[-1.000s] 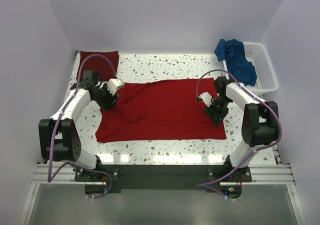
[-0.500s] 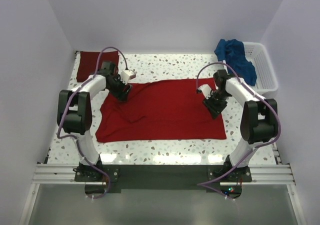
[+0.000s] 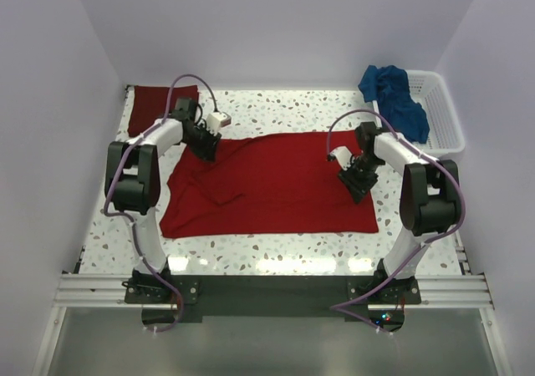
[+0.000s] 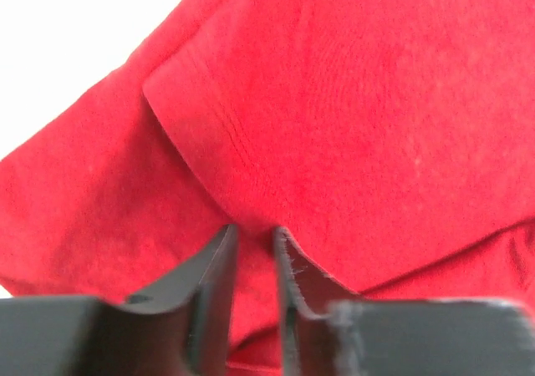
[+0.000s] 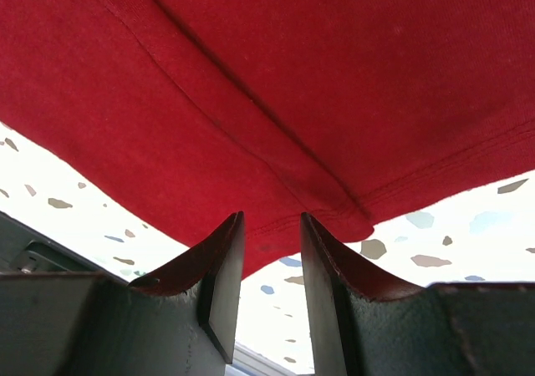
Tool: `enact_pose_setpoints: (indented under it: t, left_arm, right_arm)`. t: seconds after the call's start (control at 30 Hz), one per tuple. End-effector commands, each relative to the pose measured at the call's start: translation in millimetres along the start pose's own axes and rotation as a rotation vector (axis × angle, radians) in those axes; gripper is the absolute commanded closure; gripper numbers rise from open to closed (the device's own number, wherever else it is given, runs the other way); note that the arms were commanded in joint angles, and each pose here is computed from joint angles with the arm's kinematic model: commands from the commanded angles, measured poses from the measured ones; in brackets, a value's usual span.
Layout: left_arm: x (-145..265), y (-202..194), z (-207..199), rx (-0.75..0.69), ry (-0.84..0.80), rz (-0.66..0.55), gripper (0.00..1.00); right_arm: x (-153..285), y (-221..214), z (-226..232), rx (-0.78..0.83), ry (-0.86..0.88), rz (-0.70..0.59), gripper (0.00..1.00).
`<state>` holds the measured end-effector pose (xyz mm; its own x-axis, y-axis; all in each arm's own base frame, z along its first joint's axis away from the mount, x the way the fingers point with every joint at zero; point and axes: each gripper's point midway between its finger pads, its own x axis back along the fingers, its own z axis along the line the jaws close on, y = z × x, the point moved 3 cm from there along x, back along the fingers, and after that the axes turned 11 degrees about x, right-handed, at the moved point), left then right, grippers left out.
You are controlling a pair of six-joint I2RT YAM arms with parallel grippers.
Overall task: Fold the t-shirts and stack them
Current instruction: Fold the tshirt
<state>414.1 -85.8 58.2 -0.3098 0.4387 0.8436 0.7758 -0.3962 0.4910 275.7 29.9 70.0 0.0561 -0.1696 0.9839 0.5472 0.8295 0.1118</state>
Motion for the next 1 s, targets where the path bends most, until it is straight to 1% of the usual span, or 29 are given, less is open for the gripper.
enact_pose_setpoints:
  t: [0.0, 0.03, 0.07, 0.13, 0.17, 0.2, 0.27, 0.33, 0.4, 0.43, 0.47, 0.5, 0.53, 0.57, 0.6, 0.63, 0.67, 0.73, 0.77, 0.8, 0.83, 0.87, 0.9, 0.93, 0.97]
  left_arm:
    - [0.4, 22.9, -2.5, -0.015, -0.035, -0.042, 0.75]
    - [0.6, 25.9, -1.8, -0.021, -0.031, -0.045, 0.78]
    - [1.0, 29.0, 0.1, -0.025, -0.023, -0.049, 0.85]
    - [4.4, 46.3, 10.6, -0.043, 0.026, -0.079, 0.93]
    - [5.2, 53.7, 13.9, -0.05, 0.043, -0.092, 1.0]
    - [7.6, 70.4, 18.7, -0.07, 0.064, -0.122, 1.0]
    - [3.3, 87.7, 24.1, -0.114, 0.107, -0.145, 1.0]
    - [8.7, 119.6, 28.3, -0.195, 0.165, -0.217, 1.0]
    - [7.1, 139.3, 23.7, -0.269, 0.22, -0.265, 1.0]
    - [11.9, 157.9, 29.0, -0.332, 0.294, -0.332, 1.0]
    - [12.6, 167.7, 22.8, -0.376, 0.32, -0.368, 1.0]
    - [14.2, 168.0, 21.1, -0.406, 0.346, -0.388, 0.99]
    - [22.9, 185.1, 22.6, -0.45, 0.401, -0.471, 0.99]
    - [27.5, 191.2, 20.2, -0.493, 0.43, -0.504, 0.97]
    - [32.3, 190.0, 18.5, -0.508, 0.452, -0.525, 0.93]
    - [53.4, 208.7, 18.5, -0.526, 0.523, -0.629, 0.78]
    - [53.8, 209.2, 20.7, -0.524, 0.544, -0.646, 0.72]
    - [71.9, 213.7, 23.5, -0.491, 0.612, -0.699, 0.65]
    - [82.3, 213.8, 23.6, -0.474, 0.636, -0.715, 0.57]
    - [91.1, 212.4, 28.0, -0.443, 0.675, -0.72, 0.53]
    - [91.8, 207.1, 26.4, -0.415, 0.658, -0.706, 0.5]
    - [102.2, 202.7, 23.1, -0.403, 0.636, -0.701, 0.5]
    - [90.7, 187.1, 9.1, -0.421, 0.502, -0.634, 0.5]
    - [87.5, 174.2, 0.3, -0.423, 0.425, -0.592, 0.5]
    - [96.2, 160.8, -10.7, -0.431, 0.362, -0.573, 0.5]
  right_arm:
    - [-2.2, 2.3, -2.1, 0.011, -0.01, -0.007, 0.63]
    - [-2.9, 2.0, -2.1, 0.013, -0.009, -0.006, 0.63]
    - [-2.8, 1.4, -2.7, 0.01, -0.009, -0.006, 0.63]
    - [-4.8, 0.0, -1.4, 0.014, -0.004, 0.0, 0.64]
    - [-6.5, -1.7, -1.4, 0.015, -0.002, 0.009, 0.64]
    - [-7.9, -2.4, -0.6, 0.015, 0.001, 0.014, 0.64]
    - [-9.3, -4.6, 0.0, 0.019, 0.002, 0.022, 0.64]
    - [-10.5, -6.1, 0.7, 0.02, 0.004, 0.028, 0.64]
    - [-10.2, -7.0, 1.9, 0.019, 0.006, 0.029, 0.64]
    - [-10.4, -7.9, 2.3, 0.016, 0.008, 0.031, 0.64]
    - [-10.3, -8.1, 2.6, 0.016, 0.008, 0.031, 0.64]
    - [-9.5, -8.2, 3.7, 0.016, 0.01, 0.029, 0.64]
    - [-9.4, -8.4, 4.1, 0.013, 0.01, 0.029, 0.64]
    - [-9.3, -8.6, 5.0, 0.014, 0.011, 0.03, 0.64]
    - [-8.9, -8.7, 5.4, 0.013, 0.01, 0.029, 0.64]
    - [-7.8, -8.2, 5.6, 0.009, 0.009, 0.022, 0.64]
    - [-7.8, -8.2, 6.1, 0.007, 0.011, 0.022, 0.64]
    - [-6.5, -7.3, 6.3, 0.002, 0.007, 0.015, 0.64]
    - [-5.5, -6.3, 6.5, 0.003, 0.005, 0.011, 0.64]
    - [-4.8, -5.8, 6.8, 0.003, 0.003, 0.009, 0.64]
    - [-2.3, -5.0, 7.3, 0.003, -0.001, 0.002, 0.64]
    - [-1.5, -4.6, 7.1, 0.004, -0.005, -0.001, 0.64]
    - [-1.3, -3.9, 8.1, 0.006, -0.005, -0.002, 0.64]
    - [-0.3, -3.1, 8.1, 0.008, -0.009, -0.006, 0.64]
    - [0.0, -2.6, 8.6, 0.009, -0.01, -0.009, 0.64]
